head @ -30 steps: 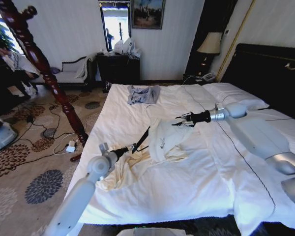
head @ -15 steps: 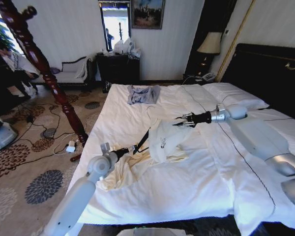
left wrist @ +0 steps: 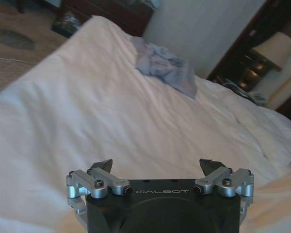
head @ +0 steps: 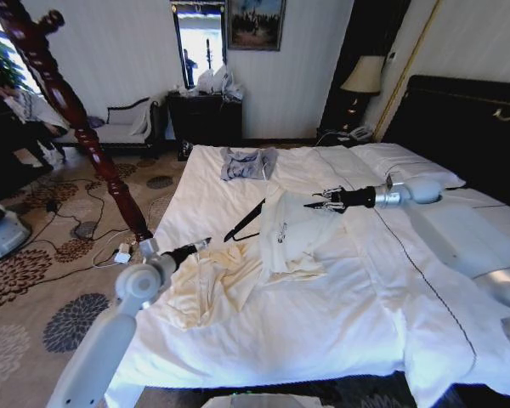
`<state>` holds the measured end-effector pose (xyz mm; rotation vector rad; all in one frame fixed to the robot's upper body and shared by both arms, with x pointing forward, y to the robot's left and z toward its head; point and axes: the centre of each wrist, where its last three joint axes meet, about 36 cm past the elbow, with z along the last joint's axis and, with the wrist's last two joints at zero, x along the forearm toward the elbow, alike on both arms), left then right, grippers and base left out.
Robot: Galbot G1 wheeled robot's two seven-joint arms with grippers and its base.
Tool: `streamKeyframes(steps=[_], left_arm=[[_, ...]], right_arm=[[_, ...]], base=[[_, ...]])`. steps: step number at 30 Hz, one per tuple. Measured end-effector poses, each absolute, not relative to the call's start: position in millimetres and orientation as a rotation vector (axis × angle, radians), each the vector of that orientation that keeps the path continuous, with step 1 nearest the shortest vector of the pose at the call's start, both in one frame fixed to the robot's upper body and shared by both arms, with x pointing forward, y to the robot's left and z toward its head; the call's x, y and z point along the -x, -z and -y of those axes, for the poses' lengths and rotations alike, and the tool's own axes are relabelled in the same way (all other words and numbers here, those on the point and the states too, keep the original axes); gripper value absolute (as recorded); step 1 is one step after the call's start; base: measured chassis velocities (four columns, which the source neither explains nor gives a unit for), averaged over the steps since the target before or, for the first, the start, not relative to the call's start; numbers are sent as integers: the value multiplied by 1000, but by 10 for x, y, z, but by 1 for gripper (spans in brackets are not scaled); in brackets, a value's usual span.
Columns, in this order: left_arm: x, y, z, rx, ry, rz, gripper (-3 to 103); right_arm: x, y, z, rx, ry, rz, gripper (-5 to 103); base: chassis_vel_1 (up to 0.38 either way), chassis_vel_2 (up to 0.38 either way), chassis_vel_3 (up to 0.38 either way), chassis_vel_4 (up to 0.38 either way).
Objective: Pick up the clothes from the bed and hang them on the clothes hanger.
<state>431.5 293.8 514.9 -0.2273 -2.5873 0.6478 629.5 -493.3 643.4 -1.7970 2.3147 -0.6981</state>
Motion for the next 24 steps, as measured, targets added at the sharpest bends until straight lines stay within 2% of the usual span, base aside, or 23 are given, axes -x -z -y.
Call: streamKeyframes(steps=[14, 21, 24], left_arm=[[-4041, -5002, -2833, 222, -602, 2551, 100], [-3930, -4958, -2798, 214, -574, 2543, 100], [-3846, -4967, -2818, 203, -565, 2541, 100]], right_arm=[[-5908, -6654, 5304, 1246, 449, -2443, 23], [-5735, -6191, 5356, 1138, 351, -2458, 23], [-5773, -5824, 5188, 1151, 327, -2466, 23]], base=[[0, 0, 0, 0], [0, 0, 0, 0], [0, 0, 0, 0]])
